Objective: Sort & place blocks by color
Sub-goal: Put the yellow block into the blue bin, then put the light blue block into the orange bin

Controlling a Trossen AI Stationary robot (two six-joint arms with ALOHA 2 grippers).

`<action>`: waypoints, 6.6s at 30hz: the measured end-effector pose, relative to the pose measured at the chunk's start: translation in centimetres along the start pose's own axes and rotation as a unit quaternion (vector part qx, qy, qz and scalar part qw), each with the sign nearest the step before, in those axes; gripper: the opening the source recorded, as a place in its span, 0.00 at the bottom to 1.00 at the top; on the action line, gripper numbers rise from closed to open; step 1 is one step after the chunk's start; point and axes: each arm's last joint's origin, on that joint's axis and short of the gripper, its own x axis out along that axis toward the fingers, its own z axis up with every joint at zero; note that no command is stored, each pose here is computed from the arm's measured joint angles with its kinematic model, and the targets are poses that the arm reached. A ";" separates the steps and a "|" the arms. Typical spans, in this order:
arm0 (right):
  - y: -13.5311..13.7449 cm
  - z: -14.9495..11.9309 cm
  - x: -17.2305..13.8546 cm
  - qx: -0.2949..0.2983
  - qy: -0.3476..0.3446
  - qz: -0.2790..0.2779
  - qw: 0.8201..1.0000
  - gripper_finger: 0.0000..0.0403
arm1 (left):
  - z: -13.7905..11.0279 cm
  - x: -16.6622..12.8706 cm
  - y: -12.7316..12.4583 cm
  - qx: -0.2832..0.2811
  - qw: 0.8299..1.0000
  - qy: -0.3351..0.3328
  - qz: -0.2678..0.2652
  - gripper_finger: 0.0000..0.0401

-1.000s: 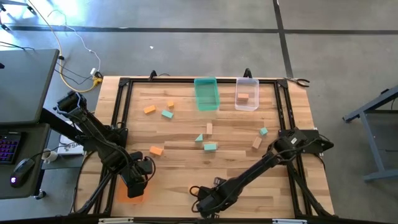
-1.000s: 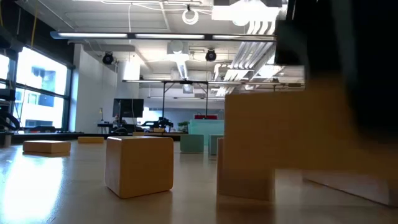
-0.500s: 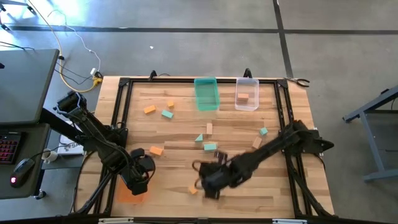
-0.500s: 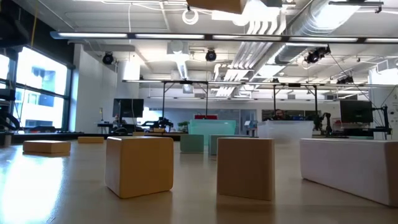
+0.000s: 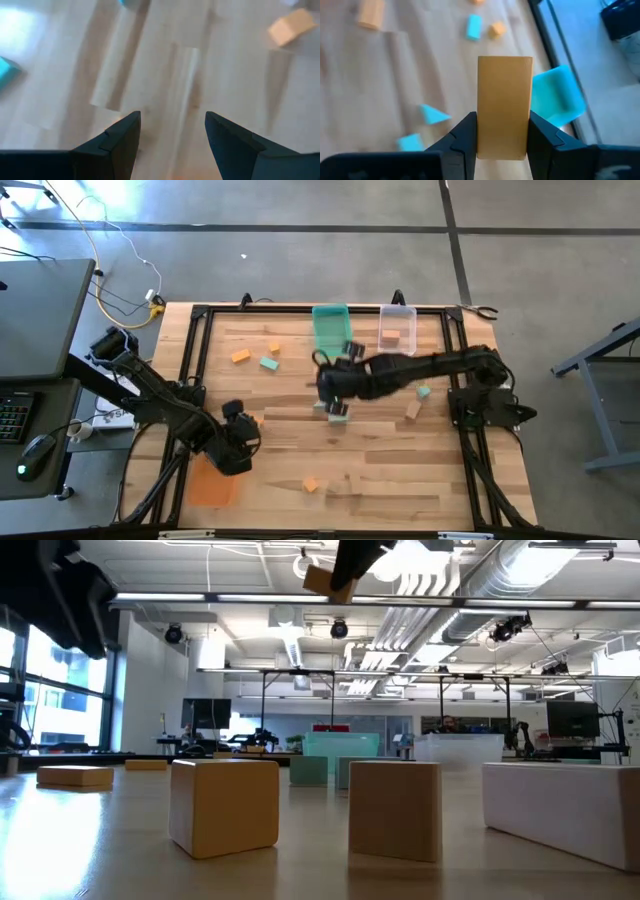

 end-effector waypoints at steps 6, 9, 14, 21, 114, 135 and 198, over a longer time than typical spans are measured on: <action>-5.0 0.5 2.7 0.003 0.023 -0.038 0.999 0.25 | 1.6 1.4 2.7 0.028 0.998 0.024 0.054 0.53; -7.6 0.6 4.0 0.012 0.032 -0.045 0.998 0.25 | 2.4 2.1 4.3 0.040 0.995 0.033 0.087 0.53; -12.2 0.4 6.0 0.050 0.035 -0.010 0.998 0.25 | 3.8 3.0 7.2 0.054 0.989 0.043 0.134 0.53; -17.4 -0.5 7.8 0.094 0.030 0.021 0.995 0.25 | 5.1 4.0 11.2 0.040 0.981 0.066 0.177 0.53; -21.8 -2.0 18.4 0.046 0.112 0.170 0.978 0.48 | 4.0 15.6 24.2 0.180 0.951 0.251 -0.010 0.49; -20.2 -1.5 14.9 0.047 0.133 0.182 0.973 0.48 | 5.4 12.2 23.1 0.099 0.980 0.172 -0.015 0.22; 7.6 -2.1 1.3 0.106 0.185 0.111 0.971 0.48 | -7.2 -6.0 3.7 0.044 0.965 0.190 -0.174 0.28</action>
